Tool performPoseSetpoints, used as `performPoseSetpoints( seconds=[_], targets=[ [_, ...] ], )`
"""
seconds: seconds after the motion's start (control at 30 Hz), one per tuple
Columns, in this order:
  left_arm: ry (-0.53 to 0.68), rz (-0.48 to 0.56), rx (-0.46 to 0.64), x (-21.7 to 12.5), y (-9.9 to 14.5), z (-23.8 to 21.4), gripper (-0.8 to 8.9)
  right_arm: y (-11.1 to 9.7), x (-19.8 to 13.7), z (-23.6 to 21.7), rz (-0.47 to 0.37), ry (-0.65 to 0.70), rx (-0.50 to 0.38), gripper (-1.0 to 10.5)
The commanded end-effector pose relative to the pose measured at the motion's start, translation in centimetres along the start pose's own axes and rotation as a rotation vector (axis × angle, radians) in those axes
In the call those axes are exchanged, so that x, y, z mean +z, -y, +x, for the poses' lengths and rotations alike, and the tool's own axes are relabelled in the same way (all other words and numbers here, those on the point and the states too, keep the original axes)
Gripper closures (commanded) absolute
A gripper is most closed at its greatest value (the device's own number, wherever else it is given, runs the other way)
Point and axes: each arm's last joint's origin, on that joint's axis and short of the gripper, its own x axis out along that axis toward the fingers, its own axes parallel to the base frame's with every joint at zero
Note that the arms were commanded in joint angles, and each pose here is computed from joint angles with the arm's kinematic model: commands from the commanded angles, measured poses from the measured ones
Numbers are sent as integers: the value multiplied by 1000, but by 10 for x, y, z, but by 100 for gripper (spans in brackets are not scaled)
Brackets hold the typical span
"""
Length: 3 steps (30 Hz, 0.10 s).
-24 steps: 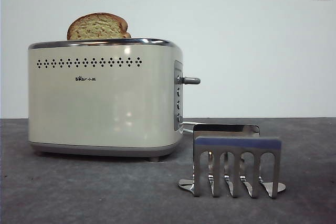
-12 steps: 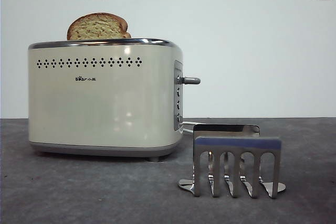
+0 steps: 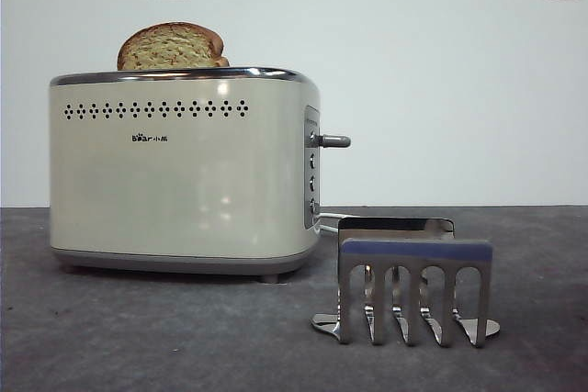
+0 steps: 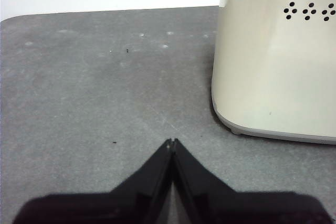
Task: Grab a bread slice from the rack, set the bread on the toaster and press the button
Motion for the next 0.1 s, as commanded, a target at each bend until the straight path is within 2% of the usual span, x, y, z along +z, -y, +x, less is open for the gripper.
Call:
performPoseSetpoints(
  seconds=[0.03,0.1],
  targets=[
    [-6,-7,3,-3,0,1,817,0,-2,1,12,-8,0,946],
    [-6,-7,3,-3,0,1,817,0,-2,1,12,-8,0,946]
  ],
)
